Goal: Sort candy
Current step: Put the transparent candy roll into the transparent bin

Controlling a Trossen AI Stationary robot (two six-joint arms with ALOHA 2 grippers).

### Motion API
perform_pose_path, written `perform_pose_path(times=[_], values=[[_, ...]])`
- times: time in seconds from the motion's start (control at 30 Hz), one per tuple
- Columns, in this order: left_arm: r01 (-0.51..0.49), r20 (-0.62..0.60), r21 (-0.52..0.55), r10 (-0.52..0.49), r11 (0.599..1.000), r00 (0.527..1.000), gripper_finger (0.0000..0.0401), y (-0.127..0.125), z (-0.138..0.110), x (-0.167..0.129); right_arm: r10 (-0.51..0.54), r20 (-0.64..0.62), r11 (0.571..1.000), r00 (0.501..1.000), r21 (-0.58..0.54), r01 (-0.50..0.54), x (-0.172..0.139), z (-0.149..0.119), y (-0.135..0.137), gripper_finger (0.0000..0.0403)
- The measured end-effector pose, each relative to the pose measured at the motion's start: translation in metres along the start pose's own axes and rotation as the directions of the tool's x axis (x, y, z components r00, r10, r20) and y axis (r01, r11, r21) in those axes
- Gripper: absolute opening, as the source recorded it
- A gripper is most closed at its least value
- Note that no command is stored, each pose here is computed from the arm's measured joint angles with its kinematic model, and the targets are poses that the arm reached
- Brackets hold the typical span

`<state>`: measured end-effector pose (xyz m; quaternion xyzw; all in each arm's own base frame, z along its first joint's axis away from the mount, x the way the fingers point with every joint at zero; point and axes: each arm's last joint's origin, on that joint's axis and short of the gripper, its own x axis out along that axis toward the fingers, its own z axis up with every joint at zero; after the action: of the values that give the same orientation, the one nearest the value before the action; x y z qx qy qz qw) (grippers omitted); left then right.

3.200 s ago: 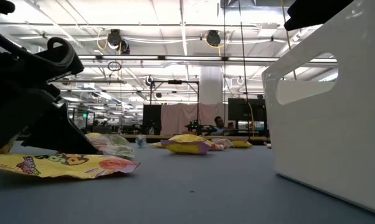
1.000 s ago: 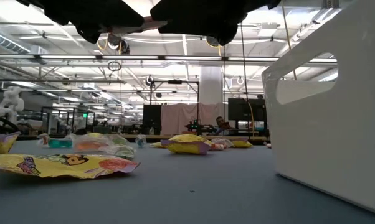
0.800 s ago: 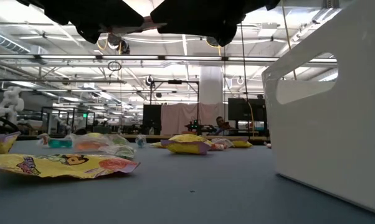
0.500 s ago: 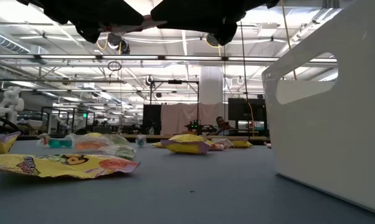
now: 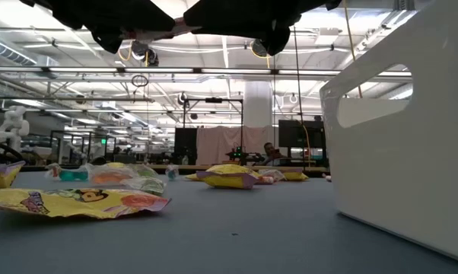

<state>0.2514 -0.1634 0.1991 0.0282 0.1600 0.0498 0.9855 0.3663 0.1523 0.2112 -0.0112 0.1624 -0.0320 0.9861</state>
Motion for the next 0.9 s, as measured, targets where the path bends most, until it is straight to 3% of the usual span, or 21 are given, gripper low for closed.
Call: perform_pose_path(times=[0.17, 0.4, 0.53, 0.73, 0.9], values=[[0.018, 0.019, -0.022, -0.018, 1.000, 1.000, 0.0077, -0.002, 0.003, -0.001, 0.006, 0.006, 1.000, 1.000, 0.003, -0.006, -0.001, 0.002, 0.000, 0.0035], [0.045, 0.053, -0.044, -0.043, 0.998, 0.998, 0.0180, -0.009, 0.016, -0.004, 0.008, -0.003, 1.000, 1.000, -0.002, -0.008, -0.007, 0.006, -0.001, 0.0037], [0.047, 0.102, -0.033, -0.043, 0.998, 0.994, 0.0220, -0.008, 0.031, -0.015, 0.016, -0.004, 1.000, 1.000, -0.016, -0.016, -0.022, 0.017, 0.001, 0.0037], [0.074, 0.176, -0.040, -0.065, 0.996, 0.982, 0.0228, 0.001, 0.054, -0.041, 0.056, -0.038, 0.998, 0.998, -0.037, -0.058, -0.059, 0.036, 0.004, 0.0038], [0.073, 0.126, -0.028, -0.069, 0.997, 0.990, 0.0228, 0.002, 0.051, -0.049, 0.099, -0.078, 0.991, 0.992, -0.086, -0.105, -0.097, 0.047, 0.006, 0.0038]])
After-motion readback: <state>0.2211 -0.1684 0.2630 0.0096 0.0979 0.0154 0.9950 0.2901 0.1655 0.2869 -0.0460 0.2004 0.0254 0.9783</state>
